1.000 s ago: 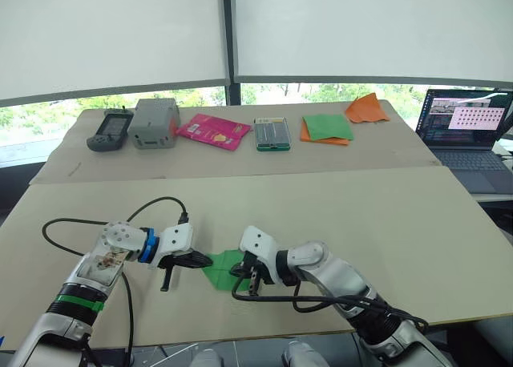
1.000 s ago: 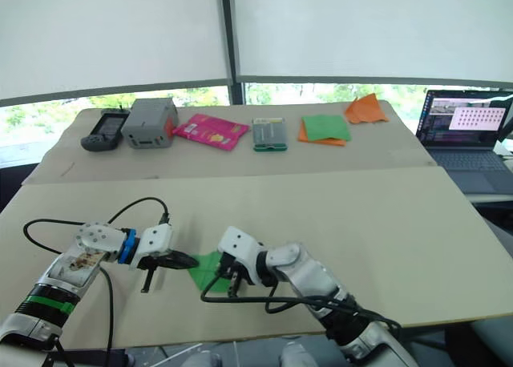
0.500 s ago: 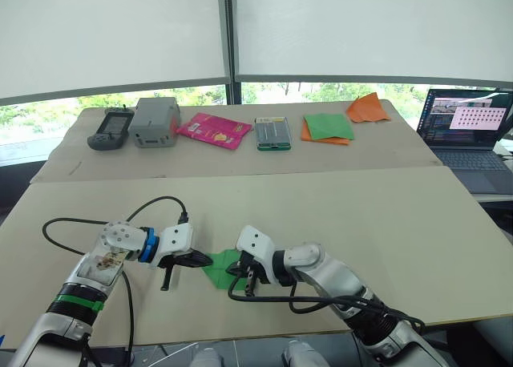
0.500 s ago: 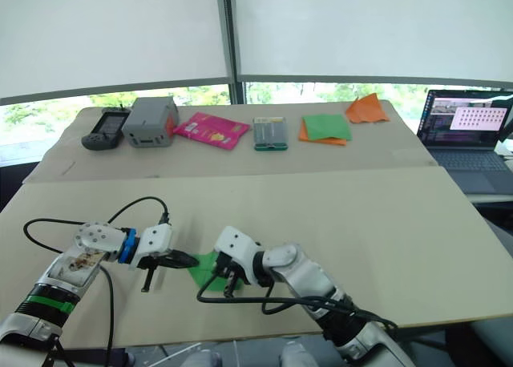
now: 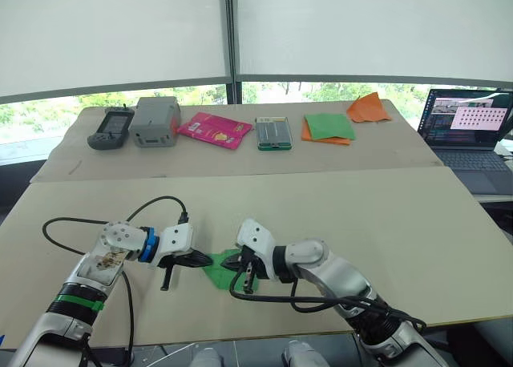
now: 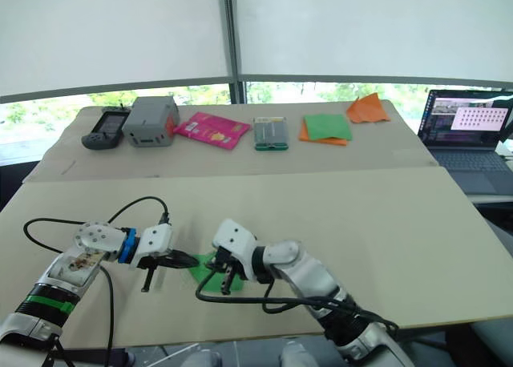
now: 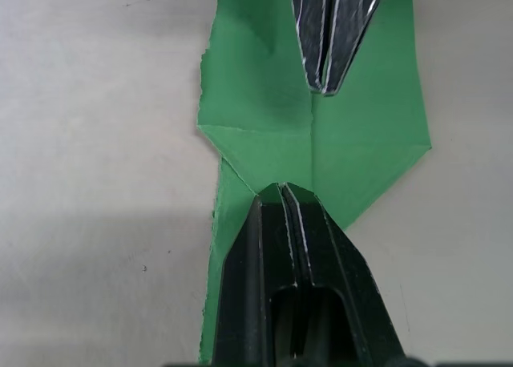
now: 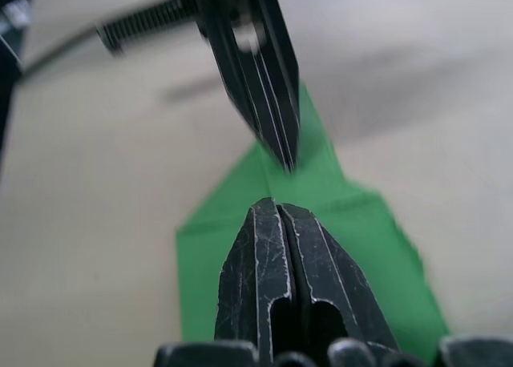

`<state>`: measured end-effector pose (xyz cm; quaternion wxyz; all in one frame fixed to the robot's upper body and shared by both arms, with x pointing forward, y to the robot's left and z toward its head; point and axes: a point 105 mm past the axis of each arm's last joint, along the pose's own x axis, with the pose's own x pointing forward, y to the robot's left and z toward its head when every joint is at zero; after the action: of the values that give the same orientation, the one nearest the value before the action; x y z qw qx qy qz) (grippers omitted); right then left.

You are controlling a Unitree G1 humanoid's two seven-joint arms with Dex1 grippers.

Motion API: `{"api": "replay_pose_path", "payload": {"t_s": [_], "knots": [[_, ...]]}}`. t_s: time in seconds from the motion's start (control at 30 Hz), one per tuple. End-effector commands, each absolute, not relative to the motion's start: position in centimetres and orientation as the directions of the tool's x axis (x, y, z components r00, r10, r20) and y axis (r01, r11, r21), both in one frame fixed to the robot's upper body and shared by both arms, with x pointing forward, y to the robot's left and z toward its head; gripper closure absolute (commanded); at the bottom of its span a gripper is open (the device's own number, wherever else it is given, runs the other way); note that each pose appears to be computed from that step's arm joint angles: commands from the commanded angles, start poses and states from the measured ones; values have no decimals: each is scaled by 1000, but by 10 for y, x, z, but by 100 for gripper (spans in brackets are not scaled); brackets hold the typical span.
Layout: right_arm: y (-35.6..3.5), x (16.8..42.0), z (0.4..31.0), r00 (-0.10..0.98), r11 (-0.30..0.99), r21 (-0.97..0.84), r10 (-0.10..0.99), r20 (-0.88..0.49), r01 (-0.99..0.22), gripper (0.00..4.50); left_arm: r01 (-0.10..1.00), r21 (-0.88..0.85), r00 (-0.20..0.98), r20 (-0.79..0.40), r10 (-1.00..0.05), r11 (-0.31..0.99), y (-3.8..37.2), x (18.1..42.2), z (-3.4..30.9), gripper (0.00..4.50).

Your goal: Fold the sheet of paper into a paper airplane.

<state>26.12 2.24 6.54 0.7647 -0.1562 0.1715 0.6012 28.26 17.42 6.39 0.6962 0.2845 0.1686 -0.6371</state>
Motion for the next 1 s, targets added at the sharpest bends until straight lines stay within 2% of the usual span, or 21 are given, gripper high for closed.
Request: {"api": "replay_pose_path", "payload": {"t_s": [0.03, 0.3, 0.47, 1.0], "knots": [[24, 261, 66, 221, 220, -54, 870, -441, -974, 449, 988, 152, 124, -632, -765, 35, 181, 280, 55, 450], [25, 262, 64, 220, 220, -50, 871, -440, -974, 449, 988, 152, 125, -632, -765, 35, 181, 280, 55, 450], [33, 263, 87, 222, 221, -45, 913, -341, -974, 449, 988, 152, 123, -632, -765, 34, 180, 280, 56, 450], [22, 267, 54, 244, 253, -40, 859, -450, -967, 449, 988, 149, 121, -632, -766, 33, 179, 280, 57, 450]]}}
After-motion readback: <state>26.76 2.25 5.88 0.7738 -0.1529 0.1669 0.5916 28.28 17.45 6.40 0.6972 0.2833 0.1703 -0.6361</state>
